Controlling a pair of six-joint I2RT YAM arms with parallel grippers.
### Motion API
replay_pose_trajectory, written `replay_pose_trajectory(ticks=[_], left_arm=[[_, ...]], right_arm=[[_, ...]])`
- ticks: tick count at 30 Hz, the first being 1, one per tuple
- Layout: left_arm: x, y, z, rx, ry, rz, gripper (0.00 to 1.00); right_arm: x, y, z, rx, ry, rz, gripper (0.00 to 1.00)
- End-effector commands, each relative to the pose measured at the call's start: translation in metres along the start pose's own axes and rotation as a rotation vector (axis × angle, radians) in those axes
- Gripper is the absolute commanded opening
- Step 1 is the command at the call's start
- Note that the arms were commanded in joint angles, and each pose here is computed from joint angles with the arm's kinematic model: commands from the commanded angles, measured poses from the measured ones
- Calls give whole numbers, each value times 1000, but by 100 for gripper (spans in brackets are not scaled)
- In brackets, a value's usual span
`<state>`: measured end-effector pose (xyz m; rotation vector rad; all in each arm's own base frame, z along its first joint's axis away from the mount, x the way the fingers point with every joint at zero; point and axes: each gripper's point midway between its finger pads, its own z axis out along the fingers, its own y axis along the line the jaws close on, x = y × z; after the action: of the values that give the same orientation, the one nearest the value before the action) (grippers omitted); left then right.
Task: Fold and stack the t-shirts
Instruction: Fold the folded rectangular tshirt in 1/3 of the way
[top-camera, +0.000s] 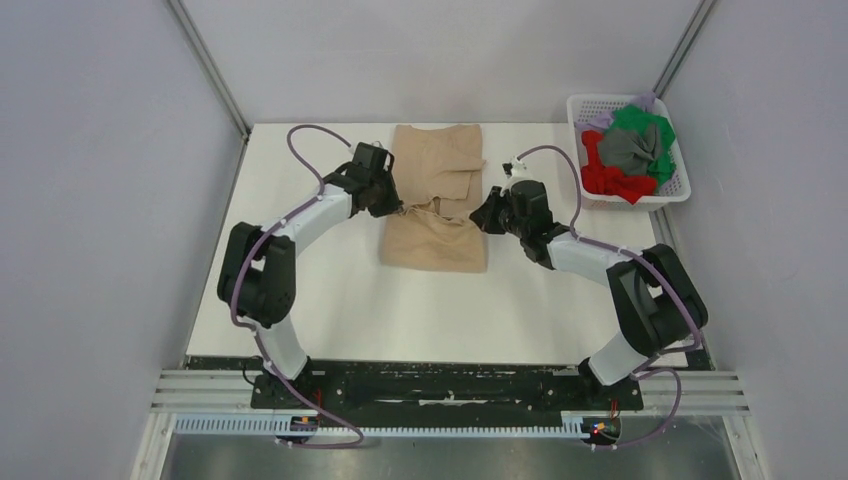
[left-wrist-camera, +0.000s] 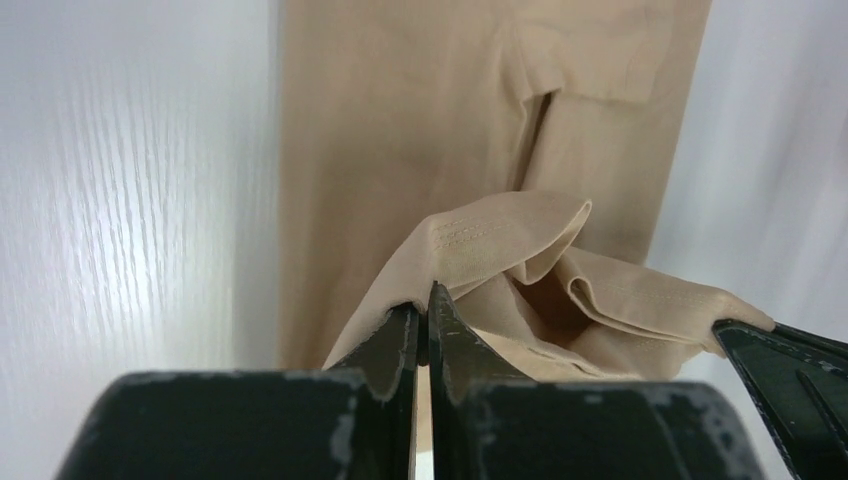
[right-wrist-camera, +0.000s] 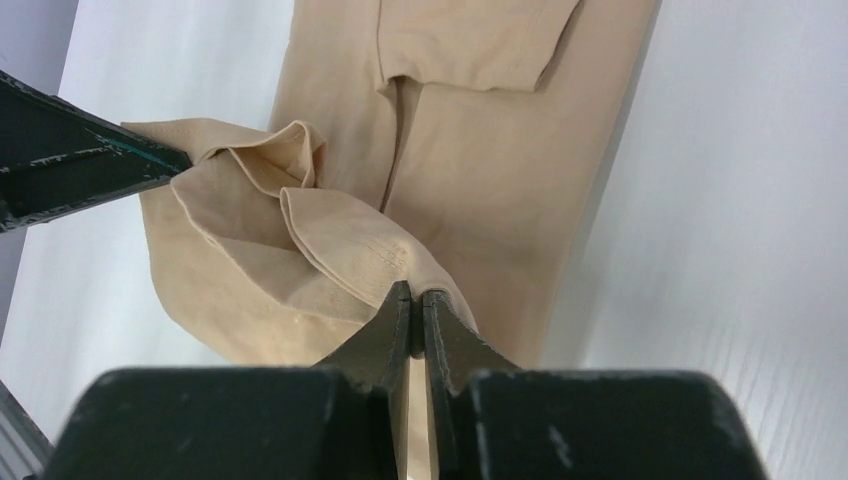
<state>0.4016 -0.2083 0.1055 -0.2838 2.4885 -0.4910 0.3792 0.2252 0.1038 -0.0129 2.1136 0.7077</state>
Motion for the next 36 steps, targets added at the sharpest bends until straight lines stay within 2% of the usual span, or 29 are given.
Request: replay_pose_trajectory(ticks=[1,15,19,21,24,25,26,28,29,36], left_arm=[[-34,-7,18,21,-77,78,2],[-60,-6,64,16,-66,103,3],[-65,-4,71,13,-67,98,11],[-67,-4,73,20,-67,98,24],[-81,-14,71,58,-86,96,52],[-87,-21,66,80,-97,100,57],[-91,-27,62,100,-105,106,65],[-101,-36,49,130,-131,117,90],[-104,-39,43,138,-142,120,99],[-85,-37,-4,171,-139,111,100]], right_arm=[[-39,12,19,-71,-89,-18,1],[-54,-18,58,-56,-98,39,3],[-55,-24,68,-60,-87,51,6],[-55,-27,71,-58,-84,61,14],[-65,-28,74,-61,-104,60,40],[-70,-28,75,-60,-110,63,43],[-76,-27,75,-58,-118,62,50],[-88,-27,70,-41,-142,54,78],[-91,-27,67,-30,-150,45,96],[-71,-24,26,-23,-123,18,98]])
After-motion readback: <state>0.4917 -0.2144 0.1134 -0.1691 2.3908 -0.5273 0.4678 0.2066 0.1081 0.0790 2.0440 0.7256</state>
